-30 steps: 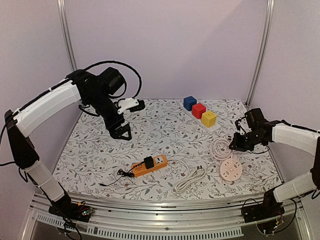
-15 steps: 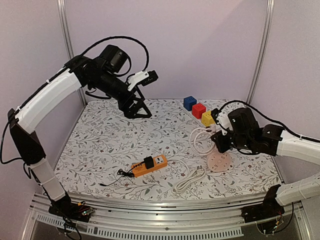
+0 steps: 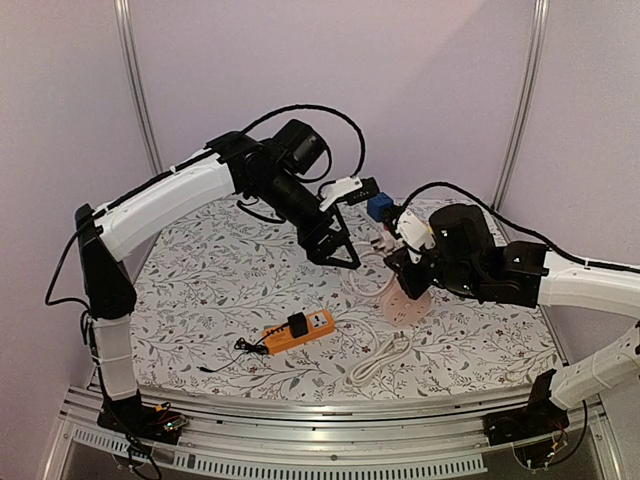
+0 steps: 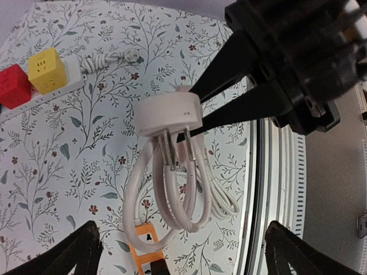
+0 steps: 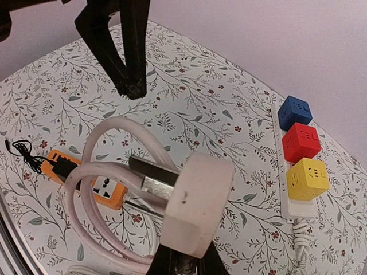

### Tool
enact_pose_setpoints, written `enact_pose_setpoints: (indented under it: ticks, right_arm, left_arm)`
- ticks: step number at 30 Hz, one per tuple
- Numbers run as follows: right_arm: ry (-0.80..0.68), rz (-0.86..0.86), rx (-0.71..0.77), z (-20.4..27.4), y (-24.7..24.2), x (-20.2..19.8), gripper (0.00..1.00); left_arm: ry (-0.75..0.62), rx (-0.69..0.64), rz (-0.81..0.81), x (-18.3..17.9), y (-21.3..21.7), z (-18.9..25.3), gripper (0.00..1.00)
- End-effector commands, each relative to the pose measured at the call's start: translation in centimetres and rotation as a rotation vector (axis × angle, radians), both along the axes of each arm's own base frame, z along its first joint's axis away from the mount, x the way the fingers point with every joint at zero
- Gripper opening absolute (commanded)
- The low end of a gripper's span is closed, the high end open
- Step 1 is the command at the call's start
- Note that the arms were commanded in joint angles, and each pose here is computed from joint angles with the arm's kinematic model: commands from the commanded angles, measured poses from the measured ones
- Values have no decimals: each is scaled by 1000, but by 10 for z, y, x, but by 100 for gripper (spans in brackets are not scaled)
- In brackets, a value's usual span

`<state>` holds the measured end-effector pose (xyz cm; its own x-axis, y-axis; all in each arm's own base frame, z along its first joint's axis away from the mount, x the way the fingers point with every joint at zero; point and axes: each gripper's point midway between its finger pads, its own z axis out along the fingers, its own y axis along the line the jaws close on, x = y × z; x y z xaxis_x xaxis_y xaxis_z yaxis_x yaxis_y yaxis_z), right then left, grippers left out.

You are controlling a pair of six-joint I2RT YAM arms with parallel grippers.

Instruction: Insert the plug

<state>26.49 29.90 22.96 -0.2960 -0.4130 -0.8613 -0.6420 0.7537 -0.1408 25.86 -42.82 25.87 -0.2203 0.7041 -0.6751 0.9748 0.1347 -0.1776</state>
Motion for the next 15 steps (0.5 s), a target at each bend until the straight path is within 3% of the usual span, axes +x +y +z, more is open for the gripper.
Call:
enact_pose_setpoints:
  ticks: [1,7,11,13,15]
  right_arm:
    - [-66,-3,150,47,16,5,0]
    - [-73,60,193,57,28,-6,0]
    - [-79,71,212,64,27,-9,0]
    - [-74,84,224,67,29,-11,0]
    - [-71,90,232,69,31,-11,0]
  left_arm:
    - [3,-15,-34,-13,-1,6,99]
    - [-143,68,67,22,5,-8,99]
    - [-138,67,66,25,6,-11,97]
    - [-115,59,48,19,3,-13,90]
    - [-78,52,28,12,1,-15,74]
